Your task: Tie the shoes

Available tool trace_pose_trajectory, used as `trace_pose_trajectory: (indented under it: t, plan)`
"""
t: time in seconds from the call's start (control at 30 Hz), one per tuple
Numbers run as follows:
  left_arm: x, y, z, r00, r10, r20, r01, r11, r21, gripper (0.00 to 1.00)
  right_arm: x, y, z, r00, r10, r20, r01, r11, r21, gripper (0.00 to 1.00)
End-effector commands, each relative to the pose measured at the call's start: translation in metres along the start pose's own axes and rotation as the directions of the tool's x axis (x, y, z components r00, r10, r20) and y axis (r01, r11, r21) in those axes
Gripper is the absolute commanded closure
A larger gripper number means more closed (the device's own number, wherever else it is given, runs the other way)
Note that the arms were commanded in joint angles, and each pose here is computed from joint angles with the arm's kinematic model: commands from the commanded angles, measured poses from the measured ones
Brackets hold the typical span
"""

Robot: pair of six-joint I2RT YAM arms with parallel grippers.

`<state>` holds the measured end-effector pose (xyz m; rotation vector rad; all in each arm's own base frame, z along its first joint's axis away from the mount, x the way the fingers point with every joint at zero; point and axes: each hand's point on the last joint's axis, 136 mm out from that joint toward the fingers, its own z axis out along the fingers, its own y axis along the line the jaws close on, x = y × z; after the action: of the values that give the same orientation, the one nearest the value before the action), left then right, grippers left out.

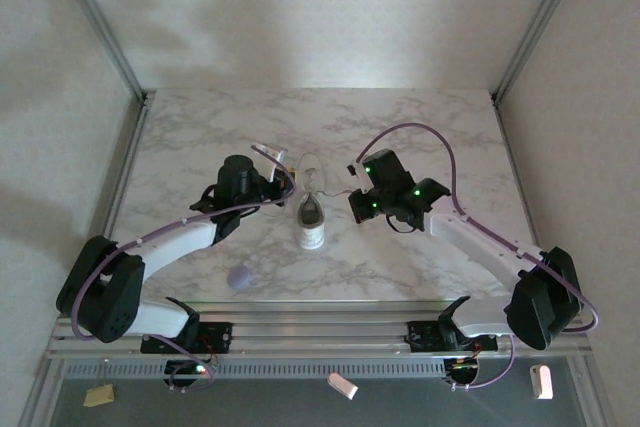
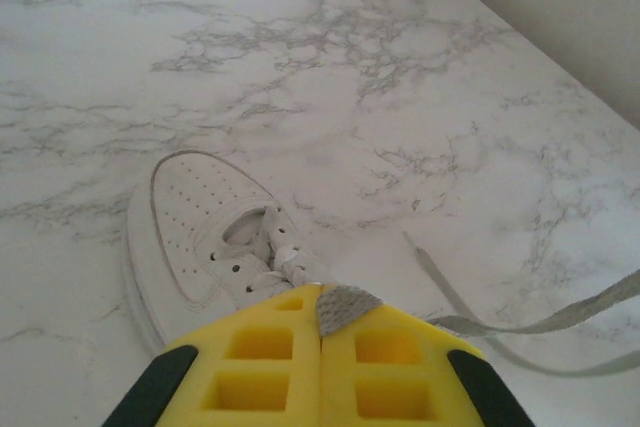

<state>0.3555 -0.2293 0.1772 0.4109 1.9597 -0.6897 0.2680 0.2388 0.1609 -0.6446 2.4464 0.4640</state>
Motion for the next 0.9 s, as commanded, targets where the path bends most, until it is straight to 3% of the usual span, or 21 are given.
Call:
trace_pose_trajectory:
  t: [0.0,0.1,0.2,0.3,0.33,0.4,0.5,0.63,0.73,0.87]
  plan:
    - [-0.027,-0.009,-0.003,0.994,-0.078,0.082,0.078,0.997,0.010,1.00,0.008,0.012,-0.003,1.000,0.007,-0.021,-0.008,0.999,-0.048,1.00]
    - [-0.026,-0.009,-0.005,0.990,-0.111,0.089,0.110,0.994,0.011,1.00,0.029,0.011,0.006,0.991,-0.030,-0.129,0.028,1.000,-0.012,1.00]
    - [-0.022,-0.010,-0.004,0.990,-0.119,0.078,0.118,0.993,0.023,0.92,0.057,0.005,0.015,0.964,-0.069,-0.257,0.090,0.993,0.070,1.00]
    - [-0.018,-0.012,-0.002,0.990,-0.128,0.060,0.127,0.992,0.028,1.00,0.080,0.001,0.024,0.927,-0.079,-0.366,0.128,0.985,0.112,1.00]
    - [-0.017,-0.011,-0.002,0.990,-0.133,0.056,0.131,0.991,0.027,1.00,0.084,0.001,0.026,0.922,-0.085,-0.378,0.138,0.984,0.116,0.89]
    - [-0.016,-0.012,-0.002,0.989,-0.139,0.051,0.138,0.990,0.029,1.00,0.081,0.003,0.025,0.933,-0.084,-0.349,0.132,0.984,0.116,0.66]
    - [-0.016,-0.012,-0.005,0.986,-0.152,0.062,0.151,0.988,0.020,1.00,0.056,-0.002,0.012,0.980,-0.063,-0.189,0.095,0.982,0.166,0.53]
    - [-0.017,-0.014,-0.013,0.987,-0.145,0.075,0.145,0.989,0.013,1.00,0.027,-0.036,-0.003,0.995,0.100,0.010,-0.099,0.952,0.288,0.50]
    - [-0.015,-0.016,-0.016,0.988,-0.136,0.071,0.135,0.991,0.013,1.00,0.025,-0.056,0.011,0.968,0.252,0.002,-0.238,0.909,0.342,0.56]
    - [-0.011,-0.017,-0.018,0.987,-0.145,0.072,0.144,0.989,0.009,1.00,0.031,-0.059,0.041,0.942,0.326,-0.078,-0.271,0.877,0.398,0.60]
